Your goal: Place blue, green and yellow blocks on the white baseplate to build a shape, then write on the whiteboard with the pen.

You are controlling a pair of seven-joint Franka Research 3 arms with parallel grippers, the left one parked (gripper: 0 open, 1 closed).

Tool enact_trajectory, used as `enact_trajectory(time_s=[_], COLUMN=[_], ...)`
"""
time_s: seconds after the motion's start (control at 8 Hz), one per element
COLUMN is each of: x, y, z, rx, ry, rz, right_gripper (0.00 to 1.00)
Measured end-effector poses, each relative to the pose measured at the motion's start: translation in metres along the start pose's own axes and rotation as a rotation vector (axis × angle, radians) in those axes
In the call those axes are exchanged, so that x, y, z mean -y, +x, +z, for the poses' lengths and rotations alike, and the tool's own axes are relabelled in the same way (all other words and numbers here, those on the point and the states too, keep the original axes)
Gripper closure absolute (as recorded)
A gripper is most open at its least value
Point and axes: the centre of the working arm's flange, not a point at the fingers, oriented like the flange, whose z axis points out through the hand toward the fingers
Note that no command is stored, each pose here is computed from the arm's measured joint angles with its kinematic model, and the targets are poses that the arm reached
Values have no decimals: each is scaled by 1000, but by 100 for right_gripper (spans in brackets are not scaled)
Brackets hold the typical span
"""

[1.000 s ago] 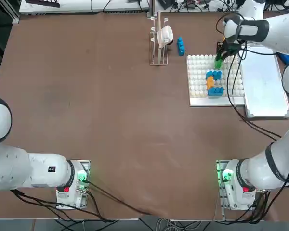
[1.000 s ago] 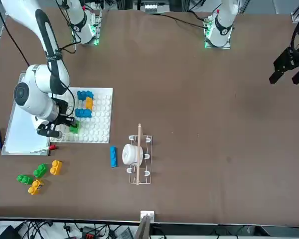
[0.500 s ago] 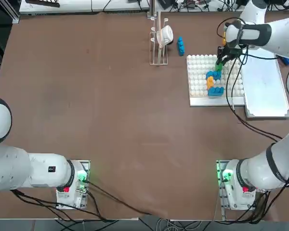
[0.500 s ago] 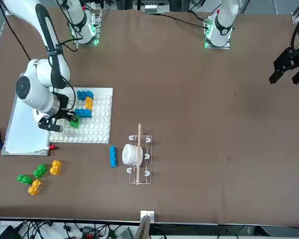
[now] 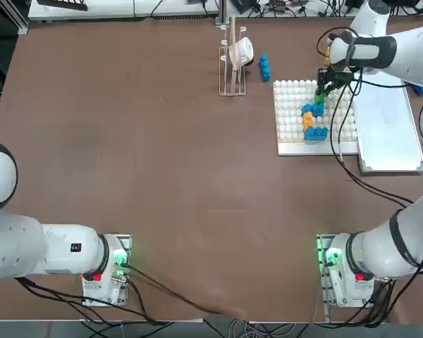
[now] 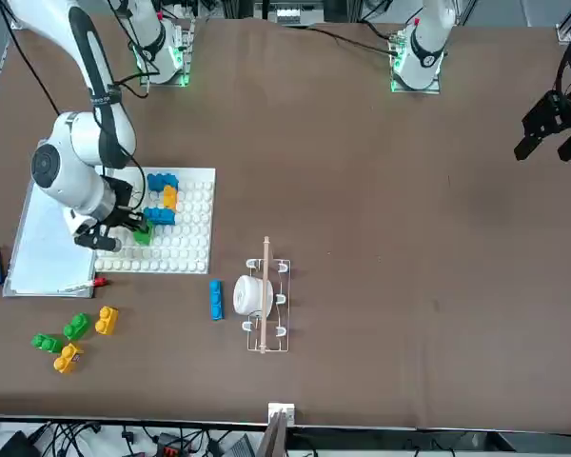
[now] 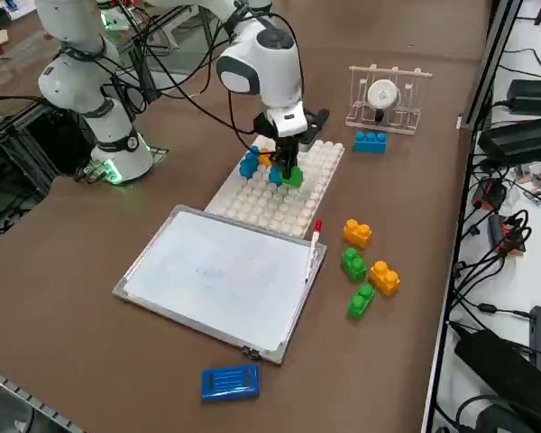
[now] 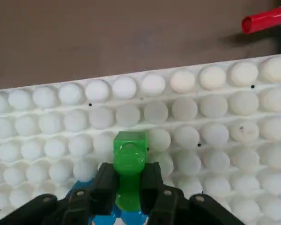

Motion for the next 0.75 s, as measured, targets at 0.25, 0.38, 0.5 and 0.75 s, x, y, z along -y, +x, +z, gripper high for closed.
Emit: enact_trajectory(time_s=[0.25, 0.38, 0.5, 0.75], x=[4, 4, 3, 3], y=[-1, -1, -1, -1], z=[1, 2, 2, 2], rx=[2, 2, 3, 2], ry=[-1, -2, -2, -2], rz=[-58, -90, -117, -136], right_gripper=[72, 72, 72, 72])
